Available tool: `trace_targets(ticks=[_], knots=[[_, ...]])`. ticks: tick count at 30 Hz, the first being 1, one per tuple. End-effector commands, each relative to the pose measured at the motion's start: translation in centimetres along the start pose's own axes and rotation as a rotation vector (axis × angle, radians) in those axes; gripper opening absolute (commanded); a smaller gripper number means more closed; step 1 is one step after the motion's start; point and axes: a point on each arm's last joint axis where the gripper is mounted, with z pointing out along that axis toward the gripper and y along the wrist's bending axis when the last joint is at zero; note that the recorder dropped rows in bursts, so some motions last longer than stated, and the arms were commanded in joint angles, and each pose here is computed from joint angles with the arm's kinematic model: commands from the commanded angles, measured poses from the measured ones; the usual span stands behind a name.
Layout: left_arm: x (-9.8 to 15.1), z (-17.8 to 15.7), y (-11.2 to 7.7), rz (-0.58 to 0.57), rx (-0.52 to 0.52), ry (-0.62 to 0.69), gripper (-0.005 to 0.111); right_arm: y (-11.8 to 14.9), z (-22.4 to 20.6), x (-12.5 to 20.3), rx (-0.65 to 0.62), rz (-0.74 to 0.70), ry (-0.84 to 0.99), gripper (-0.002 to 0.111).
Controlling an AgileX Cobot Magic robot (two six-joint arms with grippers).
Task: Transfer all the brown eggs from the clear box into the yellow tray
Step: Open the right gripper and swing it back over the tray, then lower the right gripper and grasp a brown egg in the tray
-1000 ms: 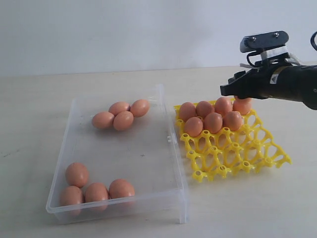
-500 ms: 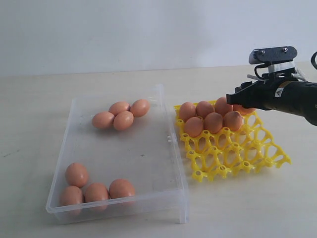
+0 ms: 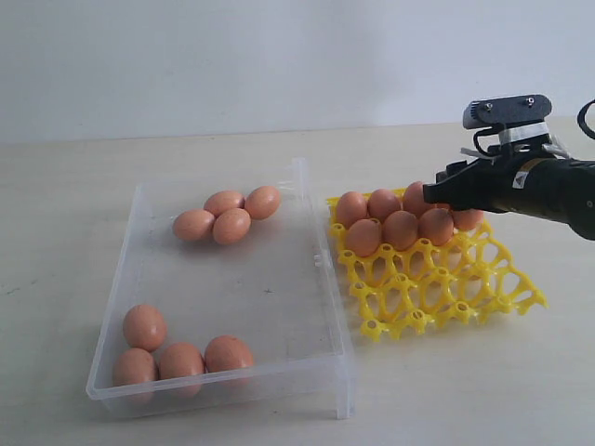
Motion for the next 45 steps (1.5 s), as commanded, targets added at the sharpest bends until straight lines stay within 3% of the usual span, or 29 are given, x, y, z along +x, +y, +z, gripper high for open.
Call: trace_targets(ticks=[1, 4, 10, 16, 24, 29, 36, 45], knots=[[-0.3, -0.1, 0.0, -0.006, 0.001, -0.019, 0.000, -0.2, -0.1, 0.3, 0.005, -0.005, 0.033, 0.058], [-0.3, -0.1, 0.0, -0.006, 0.001, -0.019, 0.000, 0.0, -0.9, -0.2, 0.001, -0.036, 0.056, 0.051], [-0.3, -0.1, 0.0, -0.006, 0.001, -0.019, 0.000, 2.4, -4.0, -5.1, -0.024, -0.142, 0.023, 0.002], [-0.3, -0.1, 0.0, -0.006, 0.001, -0.019, 0.000, 8.8, -6.1, -10.0, -0.090, -0.306, 0.218, 0.000], [-0.3, -0.1, 0.0, -0.006, 0.001, -0.019, 0.000, 20.3, -6.9, -10.7, -0.448, -0.445, 0.400, 0.000], [-0.3, -0.1, 0.0, -0.006, 0.001, -0.019, 0.000, 25.5, -5.4, -9.3, -0.597, -0.449, 0.520, 0.010], [-0.3, -0.1, 0.0, -0.006, 0.001, -0.019, 0.000, 30.2, -2.0, -6.4, -0.662, -0.389, 0.711, 0.058], [-0.3, -0.1, 0.0, -0.006, 0.001, -0.019, 0.000, 33.4, 0.2, -2.8, -0.734, -0.378, 0.851, 0.062]])
